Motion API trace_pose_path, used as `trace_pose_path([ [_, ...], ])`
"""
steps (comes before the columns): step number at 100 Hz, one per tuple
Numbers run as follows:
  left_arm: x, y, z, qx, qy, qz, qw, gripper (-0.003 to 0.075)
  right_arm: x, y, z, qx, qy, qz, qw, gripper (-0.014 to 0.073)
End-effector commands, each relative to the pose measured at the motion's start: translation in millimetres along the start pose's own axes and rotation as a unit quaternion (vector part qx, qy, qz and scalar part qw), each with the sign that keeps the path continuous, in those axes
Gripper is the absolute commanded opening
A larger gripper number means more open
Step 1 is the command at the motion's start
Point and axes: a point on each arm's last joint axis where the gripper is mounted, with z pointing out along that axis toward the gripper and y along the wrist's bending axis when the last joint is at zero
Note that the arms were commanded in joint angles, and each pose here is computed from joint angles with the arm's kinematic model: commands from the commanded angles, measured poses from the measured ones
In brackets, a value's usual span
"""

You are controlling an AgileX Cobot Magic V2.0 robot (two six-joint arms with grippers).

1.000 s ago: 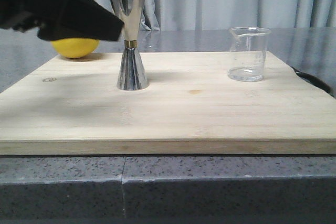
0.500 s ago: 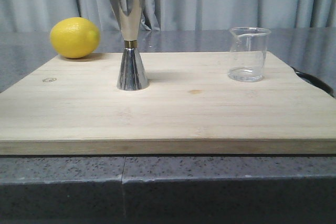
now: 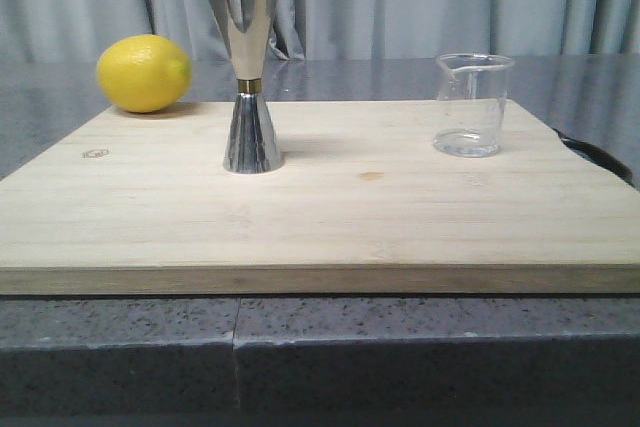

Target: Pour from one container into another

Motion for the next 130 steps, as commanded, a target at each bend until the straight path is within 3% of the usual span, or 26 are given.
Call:
trace_pose_path([
  [1, -13.0, 1.5, -9.2, 0.006, -0.028, -0.030, 0.999, 0.0459, -2.3, 2.3, -29.3, 0.001, -0.031, 0.005, 1.000, 0.0593],
  [13, -11.6, 3.6, -21.9, 0.004, -0.041, -0.034, 0.999, 0.0445, 17.5, 11.4, -67.0, -0.001, -0.042, 0.009, 0.999, 0.0593],
  [26, -5.3, 4.6, -32.1, 0.004, -0.046, -0.035, 0.998, 0.0329, 41.4, 22.8, -101.6, -0.007, -0.062, 0.008, 0.998, 0.0529],
  [44, 10.6, 4.2, -43.4, 0.006, -0.043, -0.034, 0.998, 0.0106, 78.0, 38.7, -133.0, -0.018, -0.082, 0.007, 0.996, 0.0234],
  [54, 26.9, 2.4, -47.3, 0.009, -0.030, -0.032, 0.999, -0.0018, 93.1, 46.8, -129.2, -0.042, -0.070, 0.011, 0.997, 0.0069],
  [65, 45.9, 1.7, -52.1, 0.006, -0.013, -0.029, 0.999, -0.0019, 104.8, 50.4, -129.0, -0.047, -0.054, 0.013, 0.997, -0.0073],
  [85, 75.8, -0.3, -58.5, 0.004, 0.014, -0.024, 1.000, -0.0019, 120.5, 50.8, -128.3, -0.035, -0.012, 0.014, 0.999, -0.0073],
  [130, 104.0, -3.6, -58.2, 0.007, 0.055, -0.017, 0.998, -0.0019, 119.4, 51.6, -128.4, -0.040, -0.019, 0.014, 0.999, -0.0073],
])
